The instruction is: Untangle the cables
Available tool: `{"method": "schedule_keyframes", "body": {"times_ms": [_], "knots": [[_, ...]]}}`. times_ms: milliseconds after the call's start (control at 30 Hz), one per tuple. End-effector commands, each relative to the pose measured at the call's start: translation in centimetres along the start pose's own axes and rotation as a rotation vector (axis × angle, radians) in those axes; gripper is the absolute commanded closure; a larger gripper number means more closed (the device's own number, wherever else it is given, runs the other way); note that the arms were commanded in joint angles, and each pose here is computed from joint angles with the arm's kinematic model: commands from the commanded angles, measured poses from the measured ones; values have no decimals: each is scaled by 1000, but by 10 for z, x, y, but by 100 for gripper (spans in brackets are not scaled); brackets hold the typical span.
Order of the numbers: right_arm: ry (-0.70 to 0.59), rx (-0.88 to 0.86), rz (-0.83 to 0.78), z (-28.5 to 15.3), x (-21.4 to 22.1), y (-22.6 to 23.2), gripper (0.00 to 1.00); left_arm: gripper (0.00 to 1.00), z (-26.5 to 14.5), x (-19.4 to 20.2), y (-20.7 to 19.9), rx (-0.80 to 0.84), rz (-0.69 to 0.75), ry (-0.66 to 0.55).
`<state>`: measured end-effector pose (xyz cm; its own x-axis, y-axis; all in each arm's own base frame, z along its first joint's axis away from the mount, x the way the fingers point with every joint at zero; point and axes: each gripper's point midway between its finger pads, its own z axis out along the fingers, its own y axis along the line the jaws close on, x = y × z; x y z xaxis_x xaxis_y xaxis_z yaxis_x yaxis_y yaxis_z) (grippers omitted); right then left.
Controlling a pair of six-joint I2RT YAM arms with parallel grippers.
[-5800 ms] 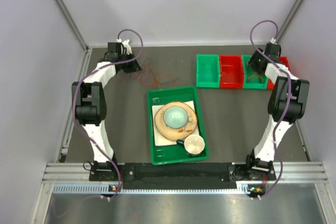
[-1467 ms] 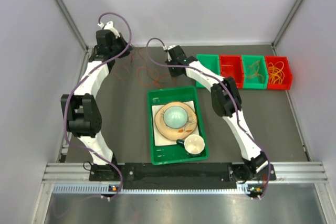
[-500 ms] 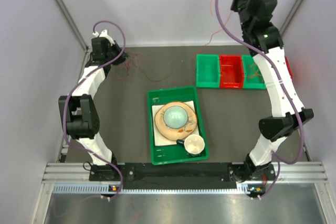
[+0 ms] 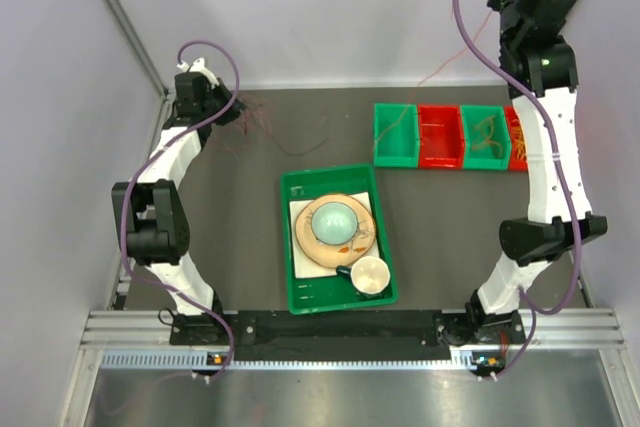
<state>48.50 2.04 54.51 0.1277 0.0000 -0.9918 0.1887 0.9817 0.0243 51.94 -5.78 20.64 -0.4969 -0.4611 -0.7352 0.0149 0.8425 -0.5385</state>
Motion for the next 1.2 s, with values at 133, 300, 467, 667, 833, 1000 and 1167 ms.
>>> {"method": "schedule_keyframes", "body": {"times_ms": [133, 300, 467, 667, 833, 1000, 1167], "knots": [[-180, 13, 58, -41, -82, -20, 100, 100, -11, -26, -20, 56, 33, -76], [-69, 36, 26, -44, -28, -24, 100, 100, -10, -23, -20, 62, 30, -68], [28, -2, 76, -67, 34, -21, 100, 100, -10, -23, -20, 64, 32, -67], [283, -213, 153, -85, 137, 25, 100, 100, -7, -19, -20, 71, 22, -59], [487, -292, 154, -108, 232, 64, 100, 100, -5, -12, -19, 80, 8, -39], [692, -337, 101, -130, 324, 94, 100, 100, -3, -8, -17, 80, 7, -29], [695, -409, 67, -115, 322, 133, 100, 100, -4, -12, -17, 73, 14, -40]]}}
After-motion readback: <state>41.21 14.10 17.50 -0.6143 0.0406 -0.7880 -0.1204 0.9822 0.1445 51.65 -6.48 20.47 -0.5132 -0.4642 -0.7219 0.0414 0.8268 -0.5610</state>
